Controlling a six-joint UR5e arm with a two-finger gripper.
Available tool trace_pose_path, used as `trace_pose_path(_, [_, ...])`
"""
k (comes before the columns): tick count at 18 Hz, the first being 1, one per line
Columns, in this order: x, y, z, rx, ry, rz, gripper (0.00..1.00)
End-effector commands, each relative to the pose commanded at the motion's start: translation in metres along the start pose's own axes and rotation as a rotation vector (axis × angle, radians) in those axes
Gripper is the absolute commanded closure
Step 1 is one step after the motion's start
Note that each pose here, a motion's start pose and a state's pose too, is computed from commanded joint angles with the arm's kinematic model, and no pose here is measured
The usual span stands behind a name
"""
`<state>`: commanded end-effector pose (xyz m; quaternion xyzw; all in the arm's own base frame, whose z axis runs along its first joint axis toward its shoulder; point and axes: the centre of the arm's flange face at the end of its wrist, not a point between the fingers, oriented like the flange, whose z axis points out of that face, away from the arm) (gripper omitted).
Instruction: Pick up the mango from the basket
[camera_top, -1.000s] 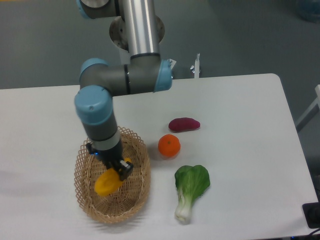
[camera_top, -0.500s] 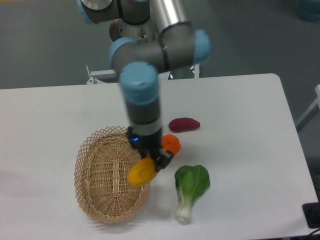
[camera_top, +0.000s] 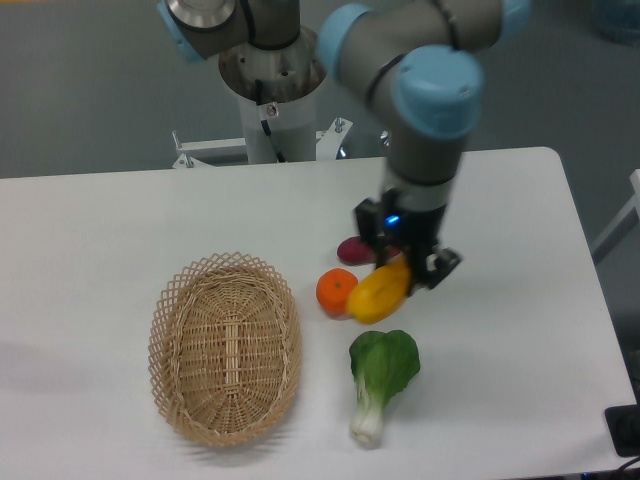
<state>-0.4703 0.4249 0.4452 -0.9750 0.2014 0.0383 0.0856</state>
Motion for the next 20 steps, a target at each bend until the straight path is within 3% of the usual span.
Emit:
trace_pose_path(8, [-0.020,0.059,-0.008,-0.012,-0.014,0.060,0.47])
trace_pose_path(20, [-0.026,0.068,0.001,-0.016,-0.008,0.064,0.47])
